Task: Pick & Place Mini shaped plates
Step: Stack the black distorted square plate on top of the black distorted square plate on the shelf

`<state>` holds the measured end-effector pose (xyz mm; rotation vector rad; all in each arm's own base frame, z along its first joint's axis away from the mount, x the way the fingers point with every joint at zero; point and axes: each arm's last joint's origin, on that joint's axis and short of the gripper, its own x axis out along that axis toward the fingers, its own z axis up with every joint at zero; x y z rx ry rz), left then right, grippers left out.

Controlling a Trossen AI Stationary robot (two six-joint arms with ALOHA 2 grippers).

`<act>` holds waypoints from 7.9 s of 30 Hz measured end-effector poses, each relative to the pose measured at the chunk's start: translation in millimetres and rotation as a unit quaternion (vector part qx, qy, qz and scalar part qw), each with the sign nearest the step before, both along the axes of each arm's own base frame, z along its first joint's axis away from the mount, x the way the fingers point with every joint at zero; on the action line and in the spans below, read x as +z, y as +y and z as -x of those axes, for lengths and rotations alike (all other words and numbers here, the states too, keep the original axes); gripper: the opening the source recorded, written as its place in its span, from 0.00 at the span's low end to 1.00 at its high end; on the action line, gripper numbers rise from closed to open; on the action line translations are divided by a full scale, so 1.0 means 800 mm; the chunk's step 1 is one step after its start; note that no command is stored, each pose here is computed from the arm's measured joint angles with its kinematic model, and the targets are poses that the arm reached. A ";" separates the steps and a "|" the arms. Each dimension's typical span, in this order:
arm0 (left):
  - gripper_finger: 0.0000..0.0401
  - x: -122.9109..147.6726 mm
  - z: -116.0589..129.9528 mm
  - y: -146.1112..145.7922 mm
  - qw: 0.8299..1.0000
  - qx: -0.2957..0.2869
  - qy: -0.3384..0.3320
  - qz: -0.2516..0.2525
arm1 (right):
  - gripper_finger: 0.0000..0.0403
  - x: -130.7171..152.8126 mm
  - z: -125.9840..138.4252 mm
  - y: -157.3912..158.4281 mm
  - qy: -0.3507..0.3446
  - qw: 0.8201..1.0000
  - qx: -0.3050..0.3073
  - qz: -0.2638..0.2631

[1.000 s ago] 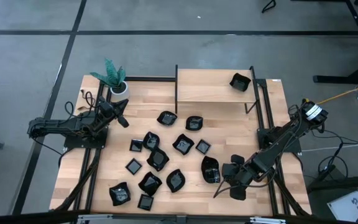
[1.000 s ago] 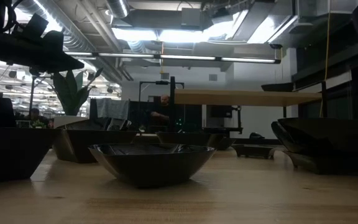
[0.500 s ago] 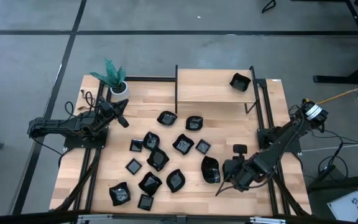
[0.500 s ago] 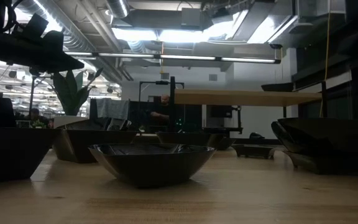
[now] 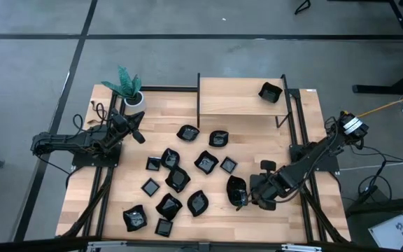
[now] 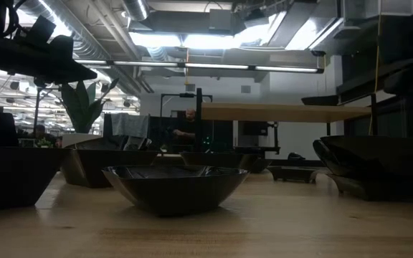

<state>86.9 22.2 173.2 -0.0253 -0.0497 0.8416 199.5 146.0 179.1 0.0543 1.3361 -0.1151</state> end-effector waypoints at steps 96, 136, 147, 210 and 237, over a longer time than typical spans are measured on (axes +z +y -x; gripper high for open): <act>0.04 0.000 0.000 0.000 1.000 0.000 0.000 0.000 | 0.00 0.025 0.001 -0.129 -0.068 0.966 -0.183 0.170; 0.04 0.000 0.000 0.000 1.000 0.000 0.000 0.000 | 0.00 -0.001 -0.025 -0.133 -0.073 0.900 -0.087 0.422; 0.04 0.000 0.000 0.000 1.000 0.000 0.000 0.000 | 0.00 0.034 -0.041 -0.127 -0.116 0.913 -0.116 0.374; 0.04 0.000 0.000 0.000 1.000 0.000 0.000 0.000 | 0.00 0.174 0.095 -0.270 -0.373 0.674 -0.604 0.206; 0.04 0.000 0.000 0.000 1.000 0.000 0.000 0.000 | 0.06 0.136 0.098 -0.299 -0.349 0.653 -0.643 0.196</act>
